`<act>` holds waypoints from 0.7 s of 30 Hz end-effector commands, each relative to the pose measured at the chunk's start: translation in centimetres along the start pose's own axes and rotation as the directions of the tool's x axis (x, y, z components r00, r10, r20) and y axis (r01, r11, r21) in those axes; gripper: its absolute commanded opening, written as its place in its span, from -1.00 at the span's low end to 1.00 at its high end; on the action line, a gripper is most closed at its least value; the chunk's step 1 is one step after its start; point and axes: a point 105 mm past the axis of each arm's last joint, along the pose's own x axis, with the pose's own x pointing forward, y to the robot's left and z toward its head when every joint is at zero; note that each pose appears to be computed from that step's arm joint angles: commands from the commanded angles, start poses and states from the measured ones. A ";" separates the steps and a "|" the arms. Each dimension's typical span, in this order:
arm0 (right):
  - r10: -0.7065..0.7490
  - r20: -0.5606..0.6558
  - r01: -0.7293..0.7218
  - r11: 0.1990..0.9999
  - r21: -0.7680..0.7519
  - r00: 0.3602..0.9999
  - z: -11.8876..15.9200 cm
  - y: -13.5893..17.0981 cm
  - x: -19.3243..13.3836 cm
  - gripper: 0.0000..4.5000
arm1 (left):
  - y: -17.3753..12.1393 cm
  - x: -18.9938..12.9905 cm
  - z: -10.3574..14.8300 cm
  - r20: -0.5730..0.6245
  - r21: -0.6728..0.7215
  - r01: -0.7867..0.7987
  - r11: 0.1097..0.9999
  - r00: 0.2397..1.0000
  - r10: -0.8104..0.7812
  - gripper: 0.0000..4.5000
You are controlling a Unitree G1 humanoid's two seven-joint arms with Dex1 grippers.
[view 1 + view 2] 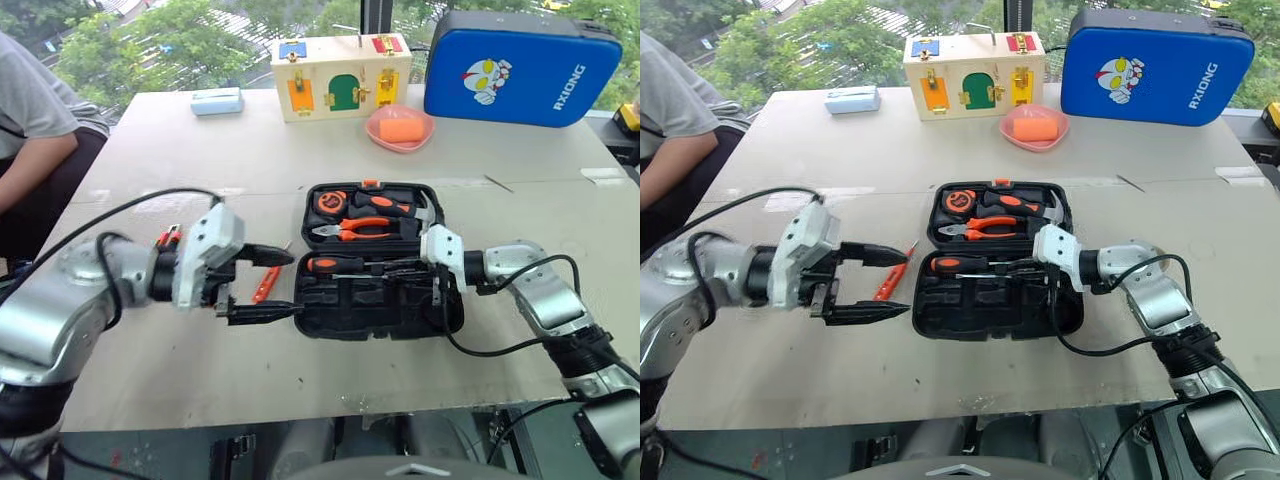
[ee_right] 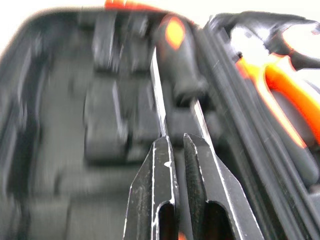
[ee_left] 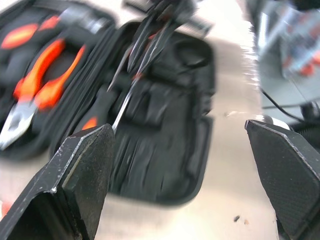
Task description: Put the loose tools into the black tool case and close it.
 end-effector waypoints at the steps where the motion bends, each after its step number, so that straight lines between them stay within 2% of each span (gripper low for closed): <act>1: 0.071 0.159 -0.061 0.996 -0.069 0.985 5.7 0.2 -2.2 -0.97 | -0.4 -2.7 -1.0 0.019 -0.043 -0.188 0.981 0.982 0.189 1.00; 2: 0.113 0.181 -0.103 0.993 -0.062 0.977 6.7 0.6 -2.7 -0.97 | -0.4 -3.7 -1.9 0.020 -0.088 -0.262 0.961 0.964 0.264 1.00; 3: 0.147 0.196 -0.138 0.989 -0.056 0.970 7.5 0.9 -3.1 -0.74 | -0.6 -4.4 -2.6 0.020 -0.124 -0.317 0.940 0.947 0.322 1.00; 5: 0.202 0.210 -0.195 0.979 -0.054 0.957 8.6 1.5 -3.7 -0.41 | -1.5 -6.0 -4.3 0.005 -0.200 -0.404 0.893 0.911 0.413 1.00; 7: 0.232 0.209 -0.225 0.973 -0.056 0.950 9.2 1.8 -4.1 -0.02 | -2.5 -7.1 -5.6 -0.029 -0.241 -0.461 0.854 0.883 0.469 1.00; 9: 0.244 0.203 -0.234 0.970 -0.071 0.948 9.6 1.9 -4.4 0.50 | -3.6 -8.6 -7.3 -0.080 -0.278 -0.543 0.792 0.835 0.544 1.00; 11: 0.251 0.200 -0.239 0.967 -0.083 0.947 9.8 2.1 -4.7 0.92 | -4.3 -9.6 -8.4 -0.127 -0.287 -0.596 0.750 0.800 0.586 1.00; 12: 0.252 0.199 -0.240 0.967 -0.084 0.947 9.8 2.2 -4.8 0.98 | -4.6 -9.7 -8.8 -0.142 -0.292 -0.605 0.741 0.794 0.592 1.00; 15: 0.235 0.190 -0.222 0.971 -0.086 0.953 9.4 2.5 -5.2 0.98 | -3.9 -8.4 -8.9 -0.152 -0.307 -0.598 0.740 0.799 0.582 1.00; 18: 0.200 0.168 -0.187 0.978 -0.095 0.965 8.9 2.5 -5.2 0.98 | -1.6 -6.2 -8.0 -0.134 -0.309 -0.582 0.752 0.810 0.571 1.00; 21: 0.153 0.155 -0.139 0.985 -0.097 0.976 8.5 2.3 -5.3 0.98 | 2.0 -4.4 -7.7 -0.211 -0.212 -0.655 0.725 0.755 0.621 1.00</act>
